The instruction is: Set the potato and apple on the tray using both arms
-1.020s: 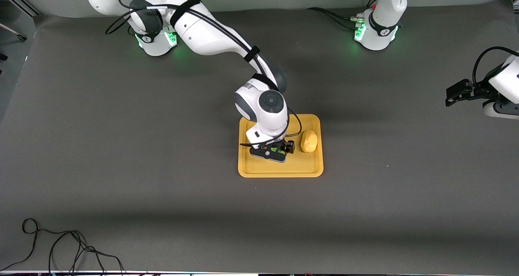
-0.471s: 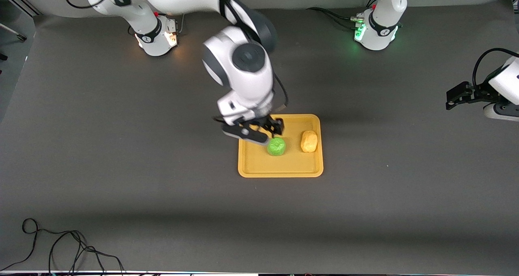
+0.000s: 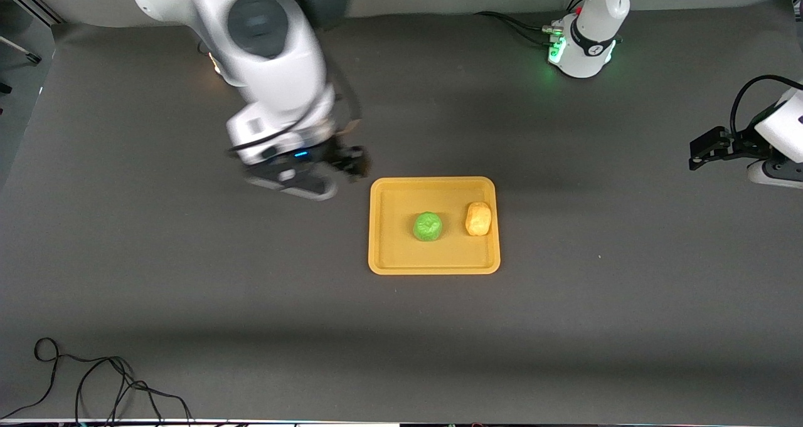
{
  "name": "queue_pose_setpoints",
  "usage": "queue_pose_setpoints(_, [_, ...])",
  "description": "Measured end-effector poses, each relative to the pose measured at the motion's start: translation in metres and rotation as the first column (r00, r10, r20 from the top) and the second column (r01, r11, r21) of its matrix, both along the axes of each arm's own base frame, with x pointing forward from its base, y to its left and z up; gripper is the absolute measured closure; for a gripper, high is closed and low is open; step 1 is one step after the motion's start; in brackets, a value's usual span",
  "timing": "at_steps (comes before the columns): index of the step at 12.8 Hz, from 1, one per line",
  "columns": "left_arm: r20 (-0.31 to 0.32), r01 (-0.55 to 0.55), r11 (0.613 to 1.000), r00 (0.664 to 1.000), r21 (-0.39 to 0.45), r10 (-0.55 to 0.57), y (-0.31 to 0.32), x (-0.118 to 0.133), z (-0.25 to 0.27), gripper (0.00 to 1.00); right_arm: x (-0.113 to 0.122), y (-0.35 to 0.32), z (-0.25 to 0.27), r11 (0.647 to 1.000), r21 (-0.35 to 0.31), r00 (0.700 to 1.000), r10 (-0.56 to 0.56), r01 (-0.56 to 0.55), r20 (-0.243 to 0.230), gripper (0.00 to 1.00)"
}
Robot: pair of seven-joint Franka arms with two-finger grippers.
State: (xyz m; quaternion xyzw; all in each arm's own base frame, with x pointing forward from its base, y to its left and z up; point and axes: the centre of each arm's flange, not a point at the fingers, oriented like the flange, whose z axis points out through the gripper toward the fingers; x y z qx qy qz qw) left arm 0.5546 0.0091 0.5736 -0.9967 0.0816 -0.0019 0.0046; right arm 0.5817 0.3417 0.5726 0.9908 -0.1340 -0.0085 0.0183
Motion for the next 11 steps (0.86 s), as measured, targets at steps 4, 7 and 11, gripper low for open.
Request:
queue_pose_setpoints(4, [0.0,0.002,1.0,1.0,0.0,-0.002,-0.001,0.0,0.0,0.0,0.032,-0.186,0.018,0.996,0.043,0.997,0.074,-0.073,-0.034,0.0])
queue_pose_setpoints(7, [0.0,0.002,1.0,1.0,0.0,-0.002,-0.001,0.0,0.0,0.0,0.021,-0.266,0.02,0.991,0.081,0.994,0.109,-0.109,-0.005,0.0])
queue_pose_setpoints(11, [0.0,0.003,1.0,1.0,0.0,-0.003,-0.001,0.0,0.0,0.0,0.001,-0.342,0.011,0.99,0.09,0.994,0.111,-0.112,0.018,0.0])
